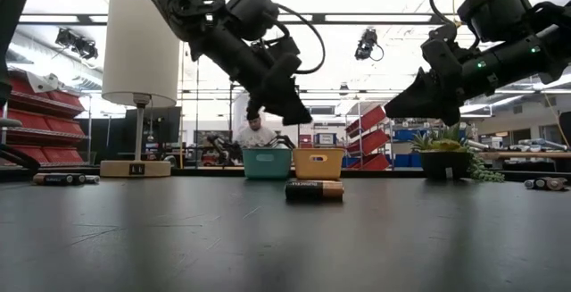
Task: Sort batteries
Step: Put the gold black battery into the blue bin
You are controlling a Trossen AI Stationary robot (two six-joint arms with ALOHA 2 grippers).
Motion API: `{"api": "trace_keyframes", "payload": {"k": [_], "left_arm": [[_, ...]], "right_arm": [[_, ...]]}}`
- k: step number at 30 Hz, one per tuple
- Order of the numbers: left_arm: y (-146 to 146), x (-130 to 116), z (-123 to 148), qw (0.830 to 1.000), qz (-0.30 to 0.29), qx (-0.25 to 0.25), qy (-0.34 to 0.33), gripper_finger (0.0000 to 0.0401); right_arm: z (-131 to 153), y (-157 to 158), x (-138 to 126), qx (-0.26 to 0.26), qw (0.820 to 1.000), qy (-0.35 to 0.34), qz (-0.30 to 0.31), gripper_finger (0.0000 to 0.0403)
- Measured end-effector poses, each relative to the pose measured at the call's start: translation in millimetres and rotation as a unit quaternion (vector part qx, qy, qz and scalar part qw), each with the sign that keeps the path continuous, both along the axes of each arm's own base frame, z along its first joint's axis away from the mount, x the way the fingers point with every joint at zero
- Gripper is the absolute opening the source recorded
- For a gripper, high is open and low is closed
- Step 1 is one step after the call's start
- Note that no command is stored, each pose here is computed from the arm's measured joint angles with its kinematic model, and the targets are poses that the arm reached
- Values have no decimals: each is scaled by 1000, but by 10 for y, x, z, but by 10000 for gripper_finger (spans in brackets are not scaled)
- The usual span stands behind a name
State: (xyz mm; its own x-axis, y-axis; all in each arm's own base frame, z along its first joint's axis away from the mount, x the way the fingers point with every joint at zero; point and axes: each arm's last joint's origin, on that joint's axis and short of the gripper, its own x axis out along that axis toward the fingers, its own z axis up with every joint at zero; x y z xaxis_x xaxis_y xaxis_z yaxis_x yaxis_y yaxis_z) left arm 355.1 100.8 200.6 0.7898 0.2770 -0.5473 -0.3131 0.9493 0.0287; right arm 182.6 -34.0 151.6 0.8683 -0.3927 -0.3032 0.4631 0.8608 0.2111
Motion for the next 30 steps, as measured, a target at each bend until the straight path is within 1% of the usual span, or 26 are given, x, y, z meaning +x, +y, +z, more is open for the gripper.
{"api": "trace_keyframes", "payload": {"k": [3, 7, 12, 16, 20, 25, 30], "left_arm": [[258, -102, 87, 999, 31, 15, -11, 76], [578, -236, 79, 997, 72, 23, -5, 76], [838, -369, 52, 994, 101, 32, 7, 76], [955, -444, 46, 995, 99, 22, 7, 76], [1012, -478, -8, 995, 89, 30, 26, 76], [1042, -471, -76, 995, 87, 34, 36, 77], [1058, -446, -140, 995, 74, 45, 44, 90]], "right_arm": [[1, 0, 0, 0, 1000, 0, -1, 86], [1, -5, -1, -2, 1000, 0, -6, 86], [1, -11, -5, -6, 1000, 1, -18, 86], [0, -16, -6, -7, 1000, 1, -22, 86], [2, -30, -13, -13, 999, 2, -48, 86], [-2, -34, -17, -10, 998, 1, -58, 87], [-9, -34, -19, -9, 998, 5, -59, 89]]}}
